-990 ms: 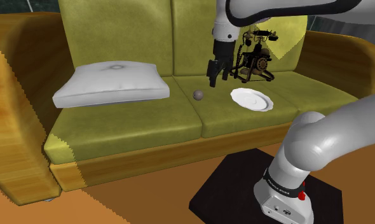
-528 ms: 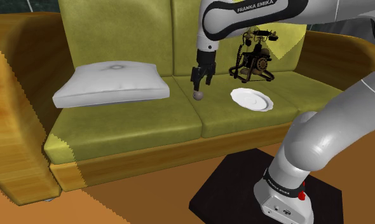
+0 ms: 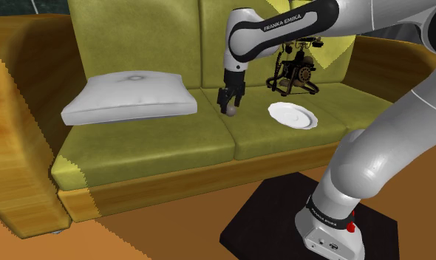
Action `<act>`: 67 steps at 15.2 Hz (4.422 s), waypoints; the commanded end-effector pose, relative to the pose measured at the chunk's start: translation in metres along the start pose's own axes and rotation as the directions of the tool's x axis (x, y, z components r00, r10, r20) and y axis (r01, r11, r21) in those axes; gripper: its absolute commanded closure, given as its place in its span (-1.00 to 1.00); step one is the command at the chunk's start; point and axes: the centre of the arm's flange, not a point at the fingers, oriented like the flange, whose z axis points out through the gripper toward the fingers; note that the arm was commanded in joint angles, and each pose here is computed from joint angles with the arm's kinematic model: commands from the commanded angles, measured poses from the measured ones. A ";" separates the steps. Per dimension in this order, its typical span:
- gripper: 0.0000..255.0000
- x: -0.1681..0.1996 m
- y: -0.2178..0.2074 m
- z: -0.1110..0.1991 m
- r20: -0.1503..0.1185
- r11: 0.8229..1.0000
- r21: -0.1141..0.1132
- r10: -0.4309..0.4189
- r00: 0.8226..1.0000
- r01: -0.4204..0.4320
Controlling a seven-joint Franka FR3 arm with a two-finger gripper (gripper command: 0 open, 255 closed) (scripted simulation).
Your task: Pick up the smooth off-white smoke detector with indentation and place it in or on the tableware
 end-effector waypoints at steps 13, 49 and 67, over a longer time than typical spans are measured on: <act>1.00 0.000 -0.001 0.008 0.000 1.000 0.000 0.000 1.000 0.000; 1.00 -0.132 0.128 -0.075 0.000 1.000 0.000 0.000 1.000 0.000; 1.00 -0.198 0.192 -0.015 -0.001 1.000 0.000 0.000 1.000 0.000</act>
